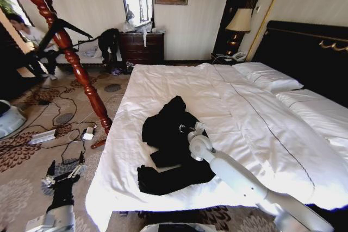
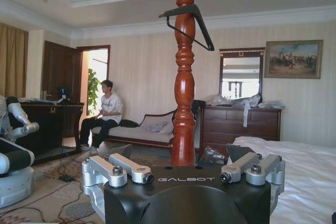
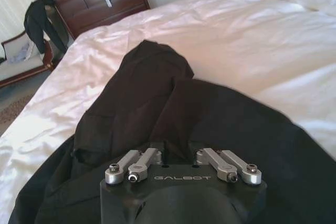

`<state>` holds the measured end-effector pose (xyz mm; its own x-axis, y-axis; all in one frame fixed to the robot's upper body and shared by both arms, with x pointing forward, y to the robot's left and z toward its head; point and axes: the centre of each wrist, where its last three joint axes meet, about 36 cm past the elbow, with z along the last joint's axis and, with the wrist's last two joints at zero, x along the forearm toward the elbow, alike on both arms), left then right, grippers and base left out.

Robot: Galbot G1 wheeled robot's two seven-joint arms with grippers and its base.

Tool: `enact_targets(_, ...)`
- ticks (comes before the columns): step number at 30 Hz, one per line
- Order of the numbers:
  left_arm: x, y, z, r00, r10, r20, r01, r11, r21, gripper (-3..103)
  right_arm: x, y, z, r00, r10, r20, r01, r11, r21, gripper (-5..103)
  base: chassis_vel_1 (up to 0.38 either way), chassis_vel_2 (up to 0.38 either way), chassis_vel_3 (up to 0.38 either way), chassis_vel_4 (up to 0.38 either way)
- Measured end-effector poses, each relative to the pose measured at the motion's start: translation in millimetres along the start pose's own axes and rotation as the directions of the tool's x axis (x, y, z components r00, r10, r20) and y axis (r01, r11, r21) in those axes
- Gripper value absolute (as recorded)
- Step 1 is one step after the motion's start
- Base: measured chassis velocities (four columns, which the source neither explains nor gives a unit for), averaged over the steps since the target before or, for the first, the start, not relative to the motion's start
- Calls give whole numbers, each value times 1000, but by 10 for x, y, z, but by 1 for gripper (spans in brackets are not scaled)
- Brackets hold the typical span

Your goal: Pick up the clothes from the bed and hang them on the clothes hanger.

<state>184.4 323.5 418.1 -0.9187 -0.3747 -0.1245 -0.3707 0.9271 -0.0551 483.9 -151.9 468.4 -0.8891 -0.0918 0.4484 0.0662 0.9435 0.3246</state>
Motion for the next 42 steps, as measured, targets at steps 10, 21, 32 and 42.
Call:
enact_targets(10, -32, -9, 23, 1000, -21, 4, 21, 1000, 20, 100, 245, -258, -620, 985, -103, 142, 109, 993, -39, 1, 0, 0, 0, 0)
enact_targets(21, -60, -75, 116, 999, -38, -14, 38, 998, 40, 100, 603, -209, -49, 995, -69, -79, 70, 998, 8, 10, 0, 0, 0, 0)
enact_targets(32, -74, -67, 131, 998, -51, -23, 52, 998, 31, 100, 186, 23, -57, 994, -57, -91, 50, 995, -82, 54, 0, 0, 0, 0)
enact_targets(42, -80, -33, 140, 998, -66, -25, 67, 997, 24, 100, 110, 189, -18, 991, -67, -113, 60, 996, -66, 91, 0, 0, 0, 0)
